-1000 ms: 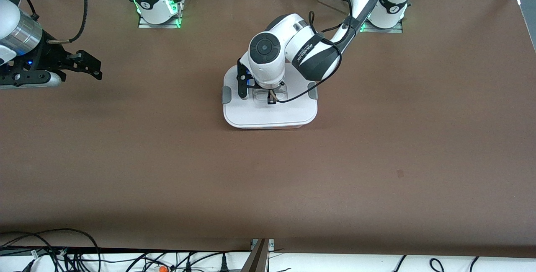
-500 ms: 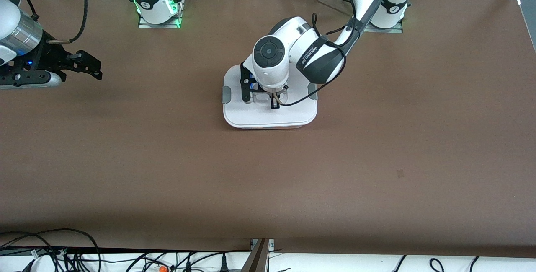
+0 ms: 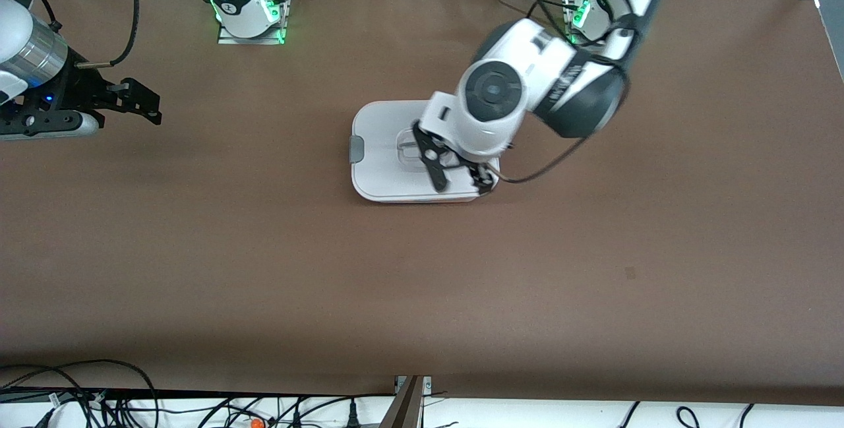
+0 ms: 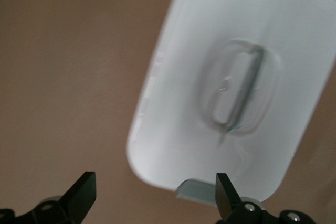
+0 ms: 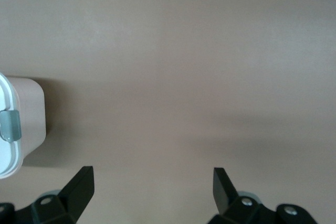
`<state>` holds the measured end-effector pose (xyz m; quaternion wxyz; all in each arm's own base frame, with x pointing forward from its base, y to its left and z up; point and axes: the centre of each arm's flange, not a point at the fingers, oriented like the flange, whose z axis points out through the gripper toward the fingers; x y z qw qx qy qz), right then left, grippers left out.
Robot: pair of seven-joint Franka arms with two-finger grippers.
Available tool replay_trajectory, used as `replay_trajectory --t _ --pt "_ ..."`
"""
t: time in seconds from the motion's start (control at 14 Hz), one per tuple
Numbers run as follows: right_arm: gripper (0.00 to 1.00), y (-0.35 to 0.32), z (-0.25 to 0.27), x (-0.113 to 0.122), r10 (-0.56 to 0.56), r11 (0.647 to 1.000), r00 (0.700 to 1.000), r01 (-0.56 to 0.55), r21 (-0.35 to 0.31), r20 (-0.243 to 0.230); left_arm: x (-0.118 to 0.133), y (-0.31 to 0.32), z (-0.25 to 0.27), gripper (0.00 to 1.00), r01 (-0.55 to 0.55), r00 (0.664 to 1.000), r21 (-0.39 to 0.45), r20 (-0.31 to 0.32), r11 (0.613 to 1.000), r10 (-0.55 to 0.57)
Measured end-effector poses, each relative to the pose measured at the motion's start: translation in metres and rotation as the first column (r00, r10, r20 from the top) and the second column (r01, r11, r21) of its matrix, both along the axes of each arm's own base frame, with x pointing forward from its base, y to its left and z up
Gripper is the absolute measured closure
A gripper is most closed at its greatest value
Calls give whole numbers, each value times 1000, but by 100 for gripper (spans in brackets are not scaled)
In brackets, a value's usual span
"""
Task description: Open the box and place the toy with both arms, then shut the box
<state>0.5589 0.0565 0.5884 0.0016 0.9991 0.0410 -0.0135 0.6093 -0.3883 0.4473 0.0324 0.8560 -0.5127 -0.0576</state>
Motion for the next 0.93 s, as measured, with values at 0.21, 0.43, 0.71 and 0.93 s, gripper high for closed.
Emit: replay_trajectory --t 0.21,0.43,0.71,0.93 --pt "0 0 -1 -1 8 1000 1000 -8 0 -6 53 101 21 0 -191 980 29 60 981 189" --pt "0 0 -2 -2 12 1000 1000 -12 -1 -20 93 217 38 0 -355 931 13 90 935 353" --pt "0 0 -3 -3 13 1000 1000 -13 -1 -26 107 316 85 0 -487 859 -20 168 873 483" --pt "0 0 -3 -3 14 1000 1000 -14 -1 -27 95 361 133 0 -553 806 -28 235 833 543"
